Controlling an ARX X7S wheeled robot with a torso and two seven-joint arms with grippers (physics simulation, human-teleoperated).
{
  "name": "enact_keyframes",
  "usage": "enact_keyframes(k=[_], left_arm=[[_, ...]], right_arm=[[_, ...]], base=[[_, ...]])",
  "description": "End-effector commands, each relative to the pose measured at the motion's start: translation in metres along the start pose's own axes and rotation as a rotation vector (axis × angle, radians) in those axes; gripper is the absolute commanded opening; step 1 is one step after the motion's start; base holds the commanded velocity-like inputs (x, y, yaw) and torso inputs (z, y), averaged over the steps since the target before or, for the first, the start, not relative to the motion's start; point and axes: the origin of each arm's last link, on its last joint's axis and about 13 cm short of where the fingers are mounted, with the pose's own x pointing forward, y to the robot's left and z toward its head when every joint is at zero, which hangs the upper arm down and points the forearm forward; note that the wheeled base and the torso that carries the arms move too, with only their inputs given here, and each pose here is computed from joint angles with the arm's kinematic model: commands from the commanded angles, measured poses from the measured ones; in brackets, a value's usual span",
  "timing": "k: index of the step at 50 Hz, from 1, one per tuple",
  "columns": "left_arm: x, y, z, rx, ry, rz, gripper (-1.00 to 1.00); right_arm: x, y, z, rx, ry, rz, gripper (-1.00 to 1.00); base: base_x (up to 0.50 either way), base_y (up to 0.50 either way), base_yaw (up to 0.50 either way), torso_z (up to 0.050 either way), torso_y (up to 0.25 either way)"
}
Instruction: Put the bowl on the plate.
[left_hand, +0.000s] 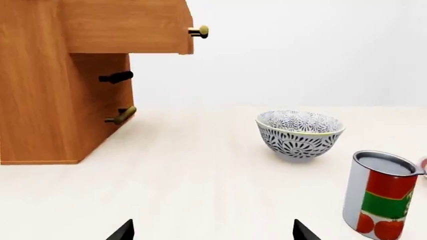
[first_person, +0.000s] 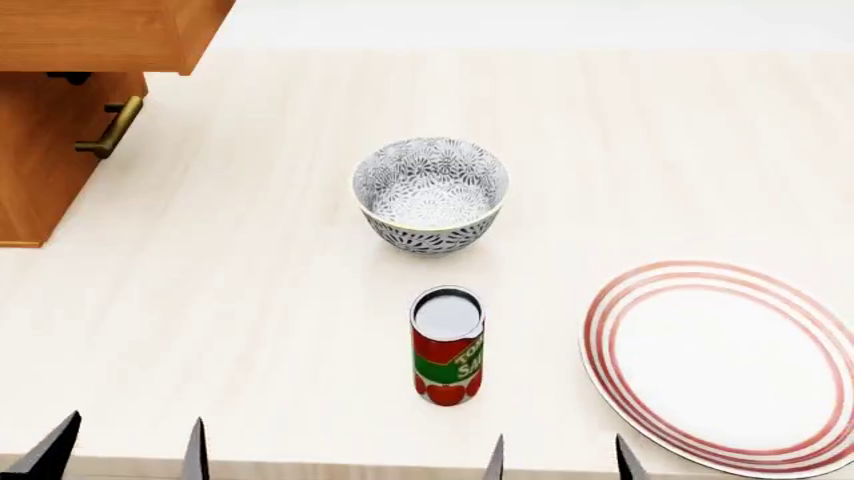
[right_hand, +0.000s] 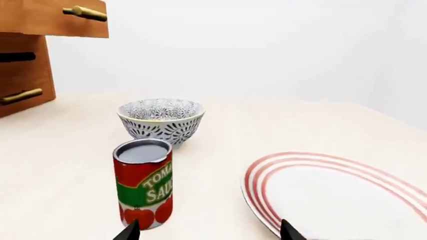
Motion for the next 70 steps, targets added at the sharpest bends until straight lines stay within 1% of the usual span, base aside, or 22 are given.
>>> enact_keyframes(k=[1, 3, 5, 6, 8, 10, 14, 16, 18, 23, 25, 37, 55, 59, 61, 64, 67, 69, 70], left_arm=[[0.008, 0.006, 0.073, 0.008, -0.129, -0.050, 1.00], [0.009, 0.008, 0.082, 0.025, -0.147, -0.050, 1.00], [0.011, 0.010, 0.095, 0.029, -0.193, -0.042, 1.00], [0.012, 0.012, 0.106, 0.015, -0.195, -0.044, 1.00], [0.012, 0.013, 0.115, 0.001, -0.202, -0.047, 1.00], [0.012, 0.014, 0.128, -0.009, -0.227, -0.050, 1.00], [0.013, 0.014, 0.141, -0.017, -0.231, -0.074, 1.00], [0.013, 0.015, 0.145, -0.018, -0.236, -0.078, 1.00], [0.012, 0.015, 0.150, -0.020, -0.251, -0.077, 1.00], [0.011, 0.015, 0.149, -0.030, -0.252, -0.077, 1.00], [0.011, 0.014, 0.147, -0.043, -0.232, -0.085, 1.00], [0.011, 0.016, 0.144, -0.047, -0.226, -0.081, 1.00], [0.012, 0.018, 0.141, -0.044, -0.223, -0.070, 1.00], [0.012, 0.018, 0.139, -0.044, -0.216, -0.070, 1.00], [0.012, 0.018, 0.139, -0.046, -0.217, -0.069, 1.00], [0.011, 0.018, 0.139, -0.047, -0.217, -0.068, 1.00], [0.011, 0.018, 0.138, -0.048, -0.213, -0.068, 1.00], [0.011, 0.019, 0.138, -0.050, -0.213, -0.069, 1.00], [0.011, 0.019, 0.138, -0.050, -0.214, -0.068, 1.00]], right_arm=[[-0.002, -0.007, 0.075, 0.001, -0.078, 0.033, 1.00], [-0.001, -0.011, 0.092, 0.003, -0.076, 0.030, 1.00], [-0.001, -0.015, 0.107, -0.006, -0.102, 0.029, 1.00], [0.000, -0.018, 0.121, -0.018, -0.132, 0.022, 1.00], [0.000, -0.020, 0.130, -0.026, -0.144, 0.020, 1.00], [-0.001, -0.023, 0.146, -0.039, -0.174, 0.017, 1.00], [-0.004, -0.027, 0.166, -0.056, -0.247, -0.004, 1.00], [-0.004, -0.028, 0.169, -0.039, -0.243, 0.010, 1.00], [-0.005, -0.030, 0.175, -0.025, -0.282, 0.003, 1.00], [-0.005, -0.032, 0.178, -0.010, -0.292, -0.002, 1.00], [-0.005, -0.033, 0.177, -0.010, -0.291, -0.004, 1.00], [-0.003, -0.034, 0.169, -0.001, -0.269, -0.012, 1.00], [-0.004, -0.034, 0.167, 0.000, -0.269, -0.004, 1.00], [-0.004, -0.034, 0.165, 0.015, -0.257, 0.000, 1.00], [-0.002, -0.034, 0.164, 0.004, -0.244, -0.001, 1.00], [-0.004, -0.035, 0.164, 0.029, -0.260, 0.010, 1.00], [-0.002, -0.035, 0.165, 0.009, -0.245, 0.027, 1.00], [0.000, -0.035, 0.167, -0.044, -0.236, 0.080, 1.00], [0.001, -0.035, 0.168, -0.067, -0.240, 0.089, 1.00]], base=[[0.00, 0.00, 0.00, 0.000, 0.000], [0.00, 0.00, 0.00, 0.000, 0.000], [0.00, 0.00, 0.00, 0.000, 0.000], [0.00, 0.00, 0.00, 0.000, 0.000], [0.00, 0.00, 0.00, 0.000, 0.000], [0.00, 0.00, 0.00, 0.000, 0.000], [0.00, 0.00, 0.00, 0.000, 0.000], [0.01, 0.00, 0.00, 0.000, 0.000], [0.16, 0.00, 0.00, 0.000, 0.000], [0.48, 0.00, 0.00, 0.000, 0.000], [0.50, 0.00, 0.00, 0.000, 0.000], [0.50, 0.00, 0.00, 0.000, 0.000], [0.50, 0.00, 0.00, 0.000, 0.001], [0.50, 0.00, 0.00, 0.000, 0.000], [0.47, 0.00, 0.00, 0.000, 0.000], [0.00, 0.00, 0.00, 0.000, 0.000], [0.00, 0.00, 0.00, 0.000, 0.000], [0.00, 0.00, 0.00, 0.000, 0.000], [0.00, 0.00, 0.00, 0.000, 0.000]])
